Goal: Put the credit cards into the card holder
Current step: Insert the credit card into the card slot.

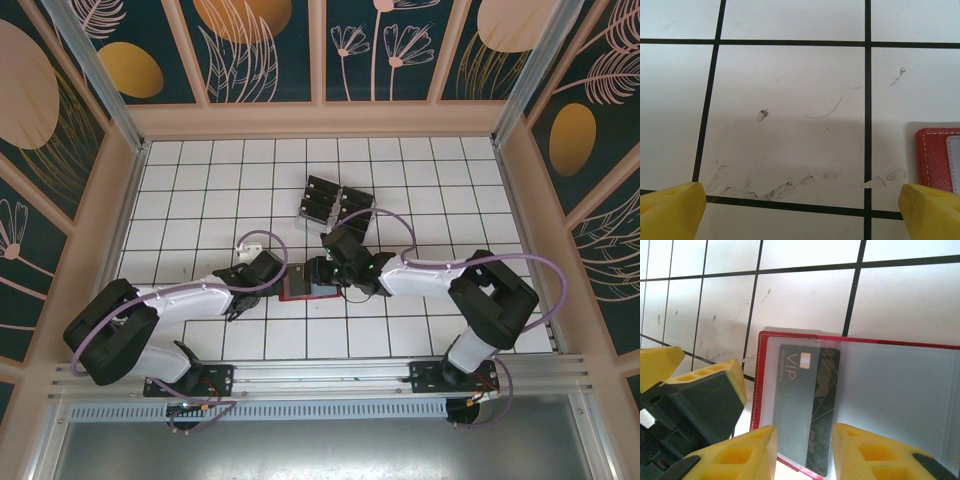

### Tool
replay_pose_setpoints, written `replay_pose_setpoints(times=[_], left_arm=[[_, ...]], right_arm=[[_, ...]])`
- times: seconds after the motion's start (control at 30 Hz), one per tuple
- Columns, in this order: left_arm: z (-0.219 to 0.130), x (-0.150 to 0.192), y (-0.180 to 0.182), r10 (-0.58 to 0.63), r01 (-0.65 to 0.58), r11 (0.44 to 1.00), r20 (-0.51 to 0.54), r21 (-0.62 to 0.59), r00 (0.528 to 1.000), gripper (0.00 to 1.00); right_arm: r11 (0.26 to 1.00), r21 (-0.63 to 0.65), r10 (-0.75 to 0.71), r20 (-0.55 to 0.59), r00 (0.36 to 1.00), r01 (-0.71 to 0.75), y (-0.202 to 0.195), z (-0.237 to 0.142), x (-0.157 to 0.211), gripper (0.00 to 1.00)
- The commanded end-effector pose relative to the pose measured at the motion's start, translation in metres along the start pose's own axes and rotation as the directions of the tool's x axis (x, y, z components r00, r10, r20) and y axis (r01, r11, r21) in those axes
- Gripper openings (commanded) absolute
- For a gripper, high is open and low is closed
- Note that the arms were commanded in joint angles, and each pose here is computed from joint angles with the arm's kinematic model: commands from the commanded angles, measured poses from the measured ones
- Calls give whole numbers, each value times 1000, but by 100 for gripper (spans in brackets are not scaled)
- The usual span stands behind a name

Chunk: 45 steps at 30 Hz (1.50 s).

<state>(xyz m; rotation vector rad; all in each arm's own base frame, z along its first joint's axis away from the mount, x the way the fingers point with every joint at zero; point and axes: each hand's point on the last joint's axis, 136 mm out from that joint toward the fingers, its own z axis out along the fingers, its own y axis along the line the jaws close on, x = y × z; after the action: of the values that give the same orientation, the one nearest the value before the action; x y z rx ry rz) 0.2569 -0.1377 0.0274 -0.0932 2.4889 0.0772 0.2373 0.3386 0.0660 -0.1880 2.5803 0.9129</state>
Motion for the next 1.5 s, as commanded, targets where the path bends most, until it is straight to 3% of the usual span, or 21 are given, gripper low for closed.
replay_pose_setpoints(times=[0.0, 1.47], left_arm=[[0, 9, 11, 4, -5, 999, -20, -45, 1000, 99], [17, 32, 7, 10, -12, 1000, -77, -24, 997, 99]], right_arm=[[999, 32, -20, -3, 1000, 20, -6, 4, -2, 32], [1000, -6, -23, -86, 996, 22, 6, 41, 10, 24]])
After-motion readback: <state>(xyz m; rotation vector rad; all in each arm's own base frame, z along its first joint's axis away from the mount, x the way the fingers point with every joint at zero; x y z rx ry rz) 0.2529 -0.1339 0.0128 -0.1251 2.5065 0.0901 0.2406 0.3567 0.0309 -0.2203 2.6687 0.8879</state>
